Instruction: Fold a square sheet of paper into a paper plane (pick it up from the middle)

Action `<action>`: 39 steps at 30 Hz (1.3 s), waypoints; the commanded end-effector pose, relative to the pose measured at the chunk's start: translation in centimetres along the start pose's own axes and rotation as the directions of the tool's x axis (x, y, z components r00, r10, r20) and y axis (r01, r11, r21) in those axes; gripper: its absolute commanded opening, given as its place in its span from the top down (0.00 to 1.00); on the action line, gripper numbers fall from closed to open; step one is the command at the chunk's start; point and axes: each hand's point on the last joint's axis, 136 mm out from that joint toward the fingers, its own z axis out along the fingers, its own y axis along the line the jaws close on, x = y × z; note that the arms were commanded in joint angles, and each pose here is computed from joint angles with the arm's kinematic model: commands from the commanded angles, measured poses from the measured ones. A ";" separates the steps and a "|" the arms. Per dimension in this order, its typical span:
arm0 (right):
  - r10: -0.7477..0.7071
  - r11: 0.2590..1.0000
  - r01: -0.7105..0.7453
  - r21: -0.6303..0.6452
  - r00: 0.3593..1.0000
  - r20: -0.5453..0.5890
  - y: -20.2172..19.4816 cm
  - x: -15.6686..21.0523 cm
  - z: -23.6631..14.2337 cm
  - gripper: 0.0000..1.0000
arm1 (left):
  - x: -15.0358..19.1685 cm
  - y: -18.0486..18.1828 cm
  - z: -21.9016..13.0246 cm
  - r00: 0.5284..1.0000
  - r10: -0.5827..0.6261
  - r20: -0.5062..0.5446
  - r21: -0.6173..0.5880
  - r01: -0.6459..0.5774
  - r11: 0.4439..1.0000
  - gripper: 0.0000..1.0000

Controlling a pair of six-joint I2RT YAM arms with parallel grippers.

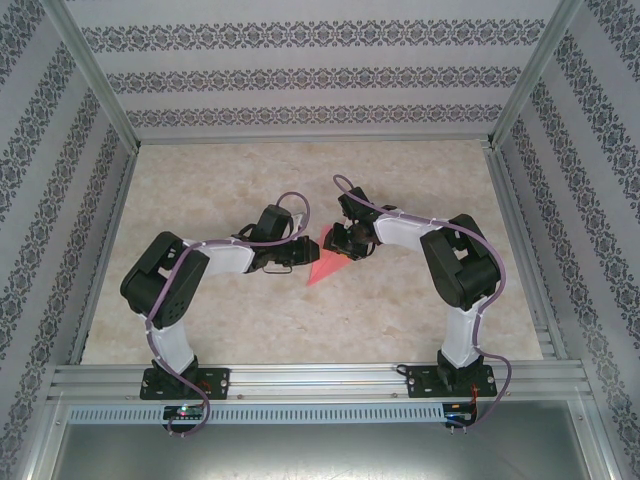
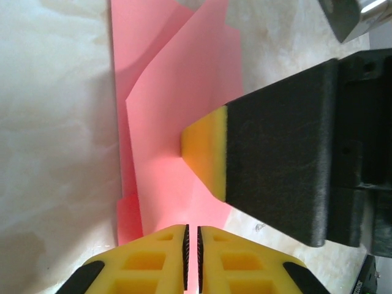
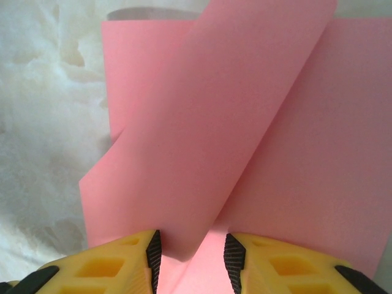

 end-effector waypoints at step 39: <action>0.077 0.934 -0.023 0.357 0.987 -0.139 -8.7 4.6 3.8 0.66 | 0.6 1.0 1.2 0.998 0.002 -0.060 -0.070 -0.007 0.998 0.90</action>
